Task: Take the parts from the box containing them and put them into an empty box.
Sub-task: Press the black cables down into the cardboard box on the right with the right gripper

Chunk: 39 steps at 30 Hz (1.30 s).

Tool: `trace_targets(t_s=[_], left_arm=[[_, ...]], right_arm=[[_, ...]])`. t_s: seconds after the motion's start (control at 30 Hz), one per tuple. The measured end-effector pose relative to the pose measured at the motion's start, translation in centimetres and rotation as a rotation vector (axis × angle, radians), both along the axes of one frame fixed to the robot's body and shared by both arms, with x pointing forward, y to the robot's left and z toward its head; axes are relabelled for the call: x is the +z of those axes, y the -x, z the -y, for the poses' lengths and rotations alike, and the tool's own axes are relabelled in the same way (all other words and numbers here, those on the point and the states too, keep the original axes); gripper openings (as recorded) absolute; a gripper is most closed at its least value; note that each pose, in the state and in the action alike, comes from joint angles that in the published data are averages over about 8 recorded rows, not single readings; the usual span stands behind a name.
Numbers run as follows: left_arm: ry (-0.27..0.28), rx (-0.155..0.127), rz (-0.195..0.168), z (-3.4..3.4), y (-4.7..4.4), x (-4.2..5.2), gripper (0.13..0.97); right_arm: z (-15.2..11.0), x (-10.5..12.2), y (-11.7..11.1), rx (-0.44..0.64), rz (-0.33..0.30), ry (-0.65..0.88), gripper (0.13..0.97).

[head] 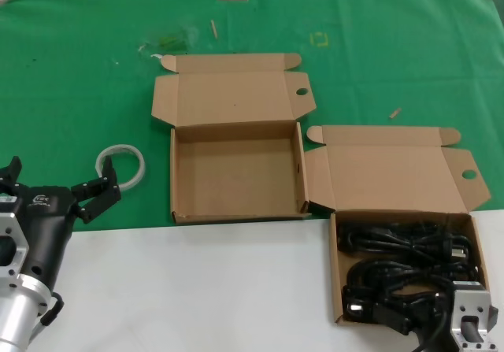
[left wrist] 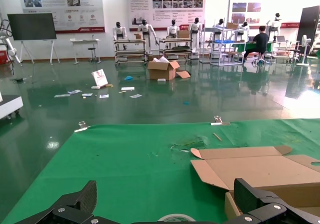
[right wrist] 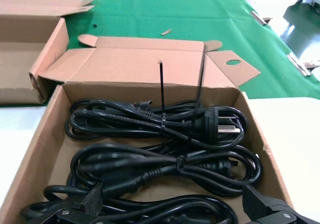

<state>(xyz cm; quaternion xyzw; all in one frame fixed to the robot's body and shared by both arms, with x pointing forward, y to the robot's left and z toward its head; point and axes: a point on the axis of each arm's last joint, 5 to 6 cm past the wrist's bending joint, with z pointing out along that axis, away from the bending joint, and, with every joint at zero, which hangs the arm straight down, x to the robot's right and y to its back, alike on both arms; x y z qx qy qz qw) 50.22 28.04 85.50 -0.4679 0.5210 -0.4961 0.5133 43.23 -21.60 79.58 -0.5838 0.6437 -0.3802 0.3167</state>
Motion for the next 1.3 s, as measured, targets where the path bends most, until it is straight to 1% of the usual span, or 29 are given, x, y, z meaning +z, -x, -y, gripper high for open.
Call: trace_targets(t_s=[0.2, 0.5, 0.67, 0.87, 1.17, 1.3], left_arm=[[0.000, 0.000, 0.000, 0.00, 0.00, 0.00, 0.966], [0.000, 0.000, 0.000, 0.00, 0.00, 0.00, 0.966], [0.000, 0.000, 0.000, 0.00, 0.00, 0.00, 0.966], [0.000, 0.000, 0.000, 0.00, 0.00, 0.00, 0.966], [0.000, 0.000, 0.000, 0.00, 0.00, 0.00, 0.966], [0.000, 0.000, 0.000, 0.00, 0.00, 0.00, 0.966]], right_arm=[[0.4, 0.5, -0.4, 0.010, -0.009, 0.052, 0.966], [0.3, 1.4, -1.1, 0.016, 0.012, 0.074, 0.966], [0.2, 1.6, -1.3, 0.027, 0.010, 0.097, 0.966], [0.3, 1.5, -1.3, 0.041, -0.020, 0.149, 0.966], [1.1, 1.4, -1.2, 0.052, -0.098, 0.262, 0.966], [1.6, 1.8, -1.4, 0.052, -0.112, 0.307, 0.966]])
